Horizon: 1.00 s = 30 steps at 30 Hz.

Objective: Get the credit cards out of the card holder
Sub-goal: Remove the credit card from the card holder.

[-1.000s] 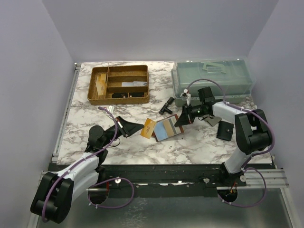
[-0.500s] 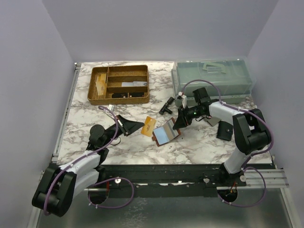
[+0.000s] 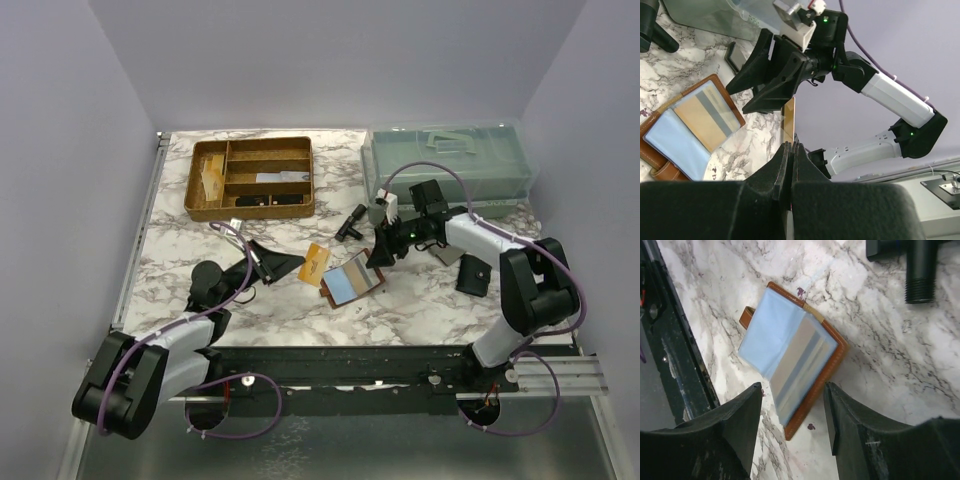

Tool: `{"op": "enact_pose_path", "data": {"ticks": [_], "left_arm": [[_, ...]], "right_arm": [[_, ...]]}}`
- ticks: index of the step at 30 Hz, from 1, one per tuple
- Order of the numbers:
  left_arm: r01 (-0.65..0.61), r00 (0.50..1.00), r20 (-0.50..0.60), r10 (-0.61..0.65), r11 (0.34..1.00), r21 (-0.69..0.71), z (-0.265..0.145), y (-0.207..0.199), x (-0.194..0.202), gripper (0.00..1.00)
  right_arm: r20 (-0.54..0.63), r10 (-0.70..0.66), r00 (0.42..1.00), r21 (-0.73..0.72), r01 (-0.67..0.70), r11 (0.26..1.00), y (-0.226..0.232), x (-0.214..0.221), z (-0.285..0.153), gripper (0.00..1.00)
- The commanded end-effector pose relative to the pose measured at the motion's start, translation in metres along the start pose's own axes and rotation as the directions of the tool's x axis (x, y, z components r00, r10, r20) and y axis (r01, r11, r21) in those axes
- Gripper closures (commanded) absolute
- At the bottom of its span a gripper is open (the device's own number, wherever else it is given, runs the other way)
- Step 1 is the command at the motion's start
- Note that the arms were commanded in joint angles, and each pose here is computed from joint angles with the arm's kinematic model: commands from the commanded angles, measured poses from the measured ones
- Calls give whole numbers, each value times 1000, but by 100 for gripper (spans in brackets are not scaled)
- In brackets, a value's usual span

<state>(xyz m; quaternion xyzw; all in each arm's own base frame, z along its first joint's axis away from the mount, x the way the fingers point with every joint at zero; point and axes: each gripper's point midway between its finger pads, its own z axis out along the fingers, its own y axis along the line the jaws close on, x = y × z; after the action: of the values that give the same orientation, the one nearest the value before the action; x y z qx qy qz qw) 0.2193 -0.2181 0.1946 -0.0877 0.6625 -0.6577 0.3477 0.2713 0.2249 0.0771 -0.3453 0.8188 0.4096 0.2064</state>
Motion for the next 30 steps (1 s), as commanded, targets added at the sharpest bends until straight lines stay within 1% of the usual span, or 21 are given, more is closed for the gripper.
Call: {"op": "enact_pose_path", "data": {"ticks": [1,3,4,7,10,12,15,18,26,28,30], "left_arm": [[-24,999,-23,25,998,51,3,-12,2,100],[-25,999,-37,27,998,57,6,-13,6,100],[-26,999,-46,29,998,60,8,-14,8,100],[-34,995,-88,40,997,72,15,-16,18,100],[-40,991,-125,52,995,90,24,-19,29,100],[-44,988,-142,58,994,103,30,-22,35,100],[-45,987,-148,62,992,115,38,-24,38,100],[-47,986,-156,66,991,125,44,-26,40,100],[-38,981,-182,65,988,147,59,-29,45,100],[-33,981,-187,61,988,150,62,-28,46,100],[-30,981,-187,59,988,154,65,-27,46,100]], "right_arm": [[29,-116,993,122,111,986,-8,-23,-17,41],[57,-172,983,113,165,980,0,-31,-24,38],[79,-202,976,75,196,978,11,-34,-27,37],[160,-265,951,-100,282,954,53,-39,-34,27],[215,-251,944,-236,299,925,82,-40,-39,17],[224,-202,954,-293,263,919,89,-39,-38,13],[206,-117,971,-361,187,914,92,-37,-35,12],[195,-56,979,-432,137,892,99,-36,-35,12],[163,43,986,-556,55,829,113,-36,-39,13],[154,60,986,-576,41,817,115,-36,-40,16],[147,74,986,-591,28,806,117,-36,-41,25]]}}
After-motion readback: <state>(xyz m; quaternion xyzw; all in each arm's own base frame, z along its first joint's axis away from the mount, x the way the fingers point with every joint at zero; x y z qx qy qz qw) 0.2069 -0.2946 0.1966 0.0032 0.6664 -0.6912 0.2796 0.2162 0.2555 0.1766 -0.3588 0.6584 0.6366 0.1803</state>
